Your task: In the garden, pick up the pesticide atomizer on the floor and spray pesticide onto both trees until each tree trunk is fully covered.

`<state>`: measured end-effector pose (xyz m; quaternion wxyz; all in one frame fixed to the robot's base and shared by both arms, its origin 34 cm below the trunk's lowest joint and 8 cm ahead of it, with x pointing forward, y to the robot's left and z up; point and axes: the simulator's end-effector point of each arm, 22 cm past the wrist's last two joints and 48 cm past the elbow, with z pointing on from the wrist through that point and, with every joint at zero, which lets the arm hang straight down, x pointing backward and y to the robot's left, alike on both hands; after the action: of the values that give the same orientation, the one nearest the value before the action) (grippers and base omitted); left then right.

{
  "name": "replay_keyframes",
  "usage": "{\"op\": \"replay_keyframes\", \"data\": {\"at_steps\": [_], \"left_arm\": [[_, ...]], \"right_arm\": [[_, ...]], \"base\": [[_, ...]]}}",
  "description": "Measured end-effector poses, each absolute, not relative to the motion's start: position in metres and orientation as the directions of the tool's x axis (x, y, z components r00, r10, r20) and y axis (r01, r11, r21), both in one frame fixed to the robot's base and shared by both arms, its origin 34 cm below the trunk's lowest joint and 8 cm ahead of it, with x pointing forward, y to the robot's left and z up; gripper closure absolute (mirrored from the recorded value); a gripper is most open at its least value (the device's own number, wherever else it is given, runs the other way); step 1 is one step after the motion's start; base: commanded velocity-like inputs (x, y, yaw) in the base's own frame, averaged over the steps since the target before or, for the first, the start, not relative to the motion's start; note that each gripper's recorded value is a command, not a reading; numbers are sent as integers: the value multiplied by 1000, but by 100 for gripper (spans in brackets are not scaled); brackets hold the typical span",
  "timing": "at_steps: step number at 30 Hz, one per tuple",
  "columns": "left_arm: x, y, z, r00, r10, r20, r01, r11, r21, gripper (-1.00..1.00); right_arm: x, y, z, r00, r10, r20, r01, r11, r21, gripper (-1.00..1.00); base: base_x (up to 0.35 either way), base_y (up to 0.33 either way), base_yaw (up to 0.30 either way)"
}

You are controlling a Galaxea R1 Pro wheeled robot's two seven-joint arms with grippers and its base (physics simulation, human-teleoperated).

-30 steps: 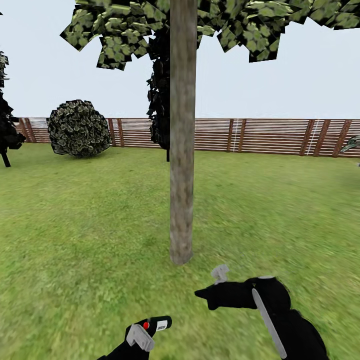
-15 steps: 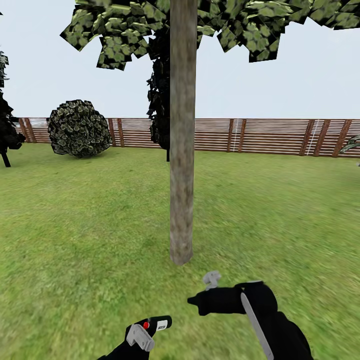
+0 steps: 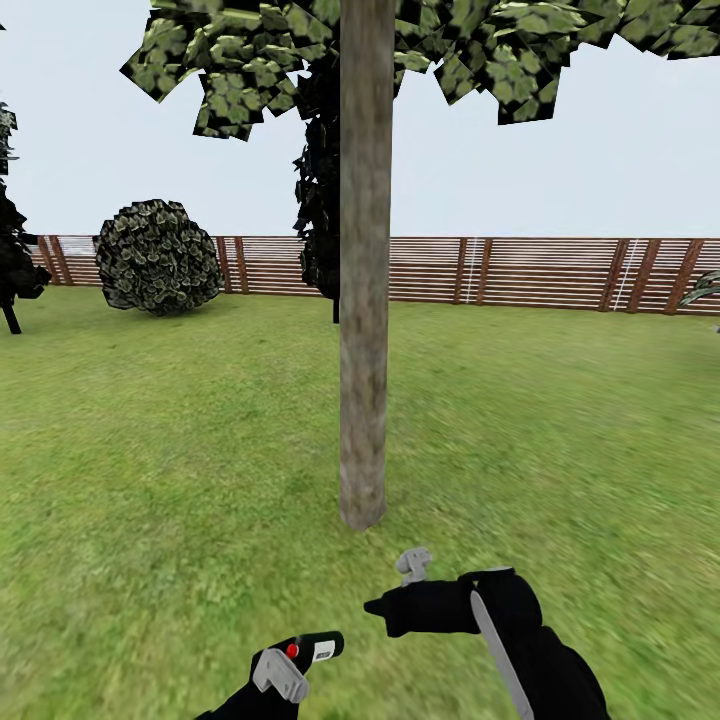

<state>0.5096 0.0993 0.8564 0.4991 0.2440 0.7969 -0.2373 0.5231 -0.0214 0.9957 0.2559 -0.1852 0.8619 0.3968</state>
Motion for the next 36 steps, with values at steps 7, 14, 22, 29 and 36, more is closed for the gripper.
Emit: {"op": "replay_keyframes", "data": {"at_steps": [7, 14, 22, 29, 36], "left_arm": [[510, 99, 857, -381, 151, -912, 626, 768, -134, 100], [510, 99, 858, -380, 151, -913, 626, 768, -134, 100], [510, 99, 857, -381, 152, -912, 627, 767, -134, 100], [510, 99, 857, -382, 152, -912, 627, 767, -135, 100], [510, 99, 858, -380, 152, -913, 628, 767, -134, 100]], "right_arm": [[522, -20, 995, -802, -117, -585, -521, 615, 592, 100], [515, 0, 999, -799, -131, -587, -539, 588, 603, 100], [514, 6, 1001, -797, -132, -589, -543, 582, 605, 100], [514, 8, 1001, -797, -131, -589, -544, 580, 607, 100], [508, 23, 1005, -793, -144, -592, -559, 559, 613, 100]], "base": [[0, 0, 0], [0, 0, 0], [0, 0, 0], [0, 0, 0], [0, 0, 0]]}}
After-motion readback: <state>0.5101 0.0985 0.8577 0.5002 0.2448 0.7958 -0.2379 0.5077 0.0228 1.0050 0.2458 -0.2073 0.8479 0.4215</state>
